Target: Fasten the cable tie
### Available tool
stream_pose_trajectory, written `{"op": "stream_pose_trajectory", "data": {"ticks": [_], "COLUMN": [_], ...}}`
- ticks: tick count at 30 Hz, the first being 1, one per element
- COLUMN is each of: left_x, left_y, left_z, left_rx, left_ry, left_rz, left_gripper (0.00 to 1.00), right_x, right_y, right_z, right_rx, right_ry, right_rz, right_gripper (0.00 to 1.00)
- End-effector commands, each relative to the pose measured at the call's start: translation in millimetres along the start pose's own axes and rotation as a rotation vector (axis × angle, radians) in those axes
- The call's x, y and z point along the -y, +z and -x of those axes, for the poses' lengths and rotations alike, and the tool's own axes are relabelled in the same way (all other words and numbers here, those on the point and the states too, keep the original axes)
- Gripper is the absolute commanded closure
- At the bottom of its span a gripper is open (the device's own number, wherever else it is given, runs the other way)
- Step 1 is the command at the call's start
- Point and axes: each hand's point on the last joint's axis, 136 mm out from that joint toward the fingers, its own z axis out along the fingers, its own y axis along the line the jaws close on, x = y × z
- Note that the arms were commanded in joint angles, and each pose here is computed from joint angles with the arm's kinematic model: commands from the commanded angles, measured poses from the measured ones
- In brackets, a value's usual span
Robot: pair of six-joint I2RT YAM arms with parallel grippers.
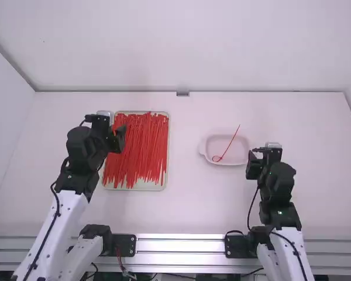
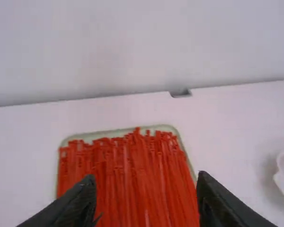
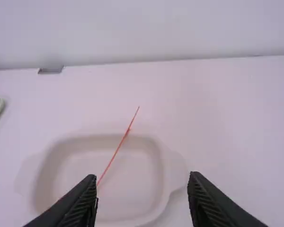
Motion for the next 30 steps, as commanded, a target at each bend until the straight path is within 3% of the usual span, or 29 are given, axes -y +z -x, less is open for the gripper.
{"op": "stream_pose_trajectory", "data": {"ticks": [1,11,23,30], "left_x": [-18,-23,-22,-23], "left_y": [-10,-33,-40,-39], "left_z": [-14,-75,-134,-163], "left_rx": [0.003,0.003,0.003,0.003], "left_ry": [0.004,0.004,0.004,0.004], "left_rz": [0.114,0.165,0.165,0.165], "left_gripper": [0.52,0.77,0.99,1.00], "right_x": [1,1,1,0], "right_y": [-2,-3,-16,-24], "right_z": [-15,-74,-39,-22], "right_rx": [0.001,0.001,0.174,0.256], "right_ry": [-0.012,-0.012,-0.015,-0.016], "right_rz": [-0.006,-0.006,-0.004,-0.004], "right_gripper": [0.57,0.79,0.97,1.00]}}
